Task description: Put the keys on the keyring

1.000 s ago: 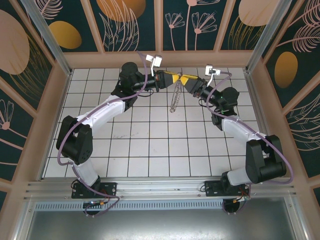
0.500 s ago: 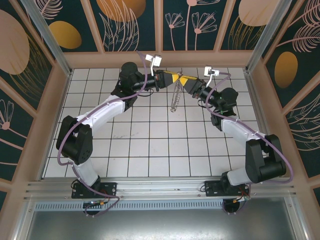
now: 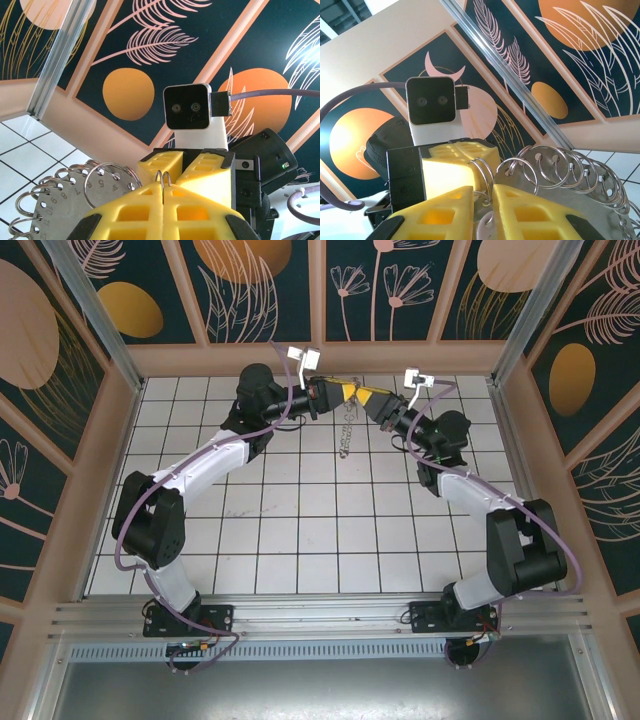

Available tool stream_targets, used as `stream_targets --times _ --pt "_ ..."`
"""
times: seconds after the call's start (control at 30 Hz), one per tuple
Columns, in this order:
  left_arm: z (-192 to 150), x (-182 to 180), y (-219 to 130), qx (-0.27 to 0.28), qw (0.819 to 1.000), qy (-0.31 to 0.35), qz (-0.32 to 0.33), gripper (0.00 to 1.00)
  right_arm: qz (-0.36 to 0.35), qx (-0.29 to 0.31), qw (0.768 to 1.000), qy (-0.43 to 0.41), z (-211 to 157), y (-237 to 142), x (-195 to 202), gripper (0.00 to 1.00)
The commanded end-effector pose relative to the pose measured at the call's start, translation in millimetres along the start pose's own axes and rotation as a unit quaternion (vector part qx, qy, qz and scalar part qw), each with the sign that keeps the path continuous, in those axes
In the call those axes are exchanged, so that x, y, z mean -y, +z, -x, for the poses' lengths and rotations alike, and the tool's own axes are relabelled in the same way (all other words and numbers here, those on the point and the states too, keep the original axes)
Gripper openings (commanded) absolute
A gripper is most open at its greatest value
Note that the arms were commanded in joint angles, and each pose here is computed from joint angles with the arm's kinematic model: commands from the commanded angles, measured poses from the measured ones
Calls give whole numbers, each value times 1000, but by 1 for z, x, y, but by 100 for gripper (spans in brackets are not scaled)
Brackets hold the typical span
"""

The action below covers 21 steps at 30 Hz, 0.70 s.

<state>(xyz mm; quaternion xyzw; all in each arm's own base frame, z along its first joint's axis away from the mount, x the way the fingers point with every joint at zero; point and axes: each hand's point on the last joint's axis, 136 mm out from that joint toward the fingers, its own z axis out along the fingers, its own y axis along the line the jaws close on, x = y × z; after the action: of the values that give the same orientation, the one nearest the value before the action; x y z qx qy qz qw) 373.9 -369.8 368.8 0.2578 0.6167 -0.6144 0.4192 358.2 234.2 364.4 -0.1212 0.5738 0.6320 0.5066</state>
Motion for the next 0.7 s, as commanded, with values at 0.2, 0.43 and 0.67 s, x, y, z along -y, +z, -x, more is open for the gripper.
stream_targets --times 0.2,0.43,0.67 --pt "2 35 3 2 999 24 -48 0 45 0 999 -10 5 16 -23 15" --pt "-2 34 3 -1 999 22 -49 0 49 9 999 -5 8 17 -24 0" --pt "0 34 0 9 999 22 -40 0 41 14 999 -12 10 8 -24 19"
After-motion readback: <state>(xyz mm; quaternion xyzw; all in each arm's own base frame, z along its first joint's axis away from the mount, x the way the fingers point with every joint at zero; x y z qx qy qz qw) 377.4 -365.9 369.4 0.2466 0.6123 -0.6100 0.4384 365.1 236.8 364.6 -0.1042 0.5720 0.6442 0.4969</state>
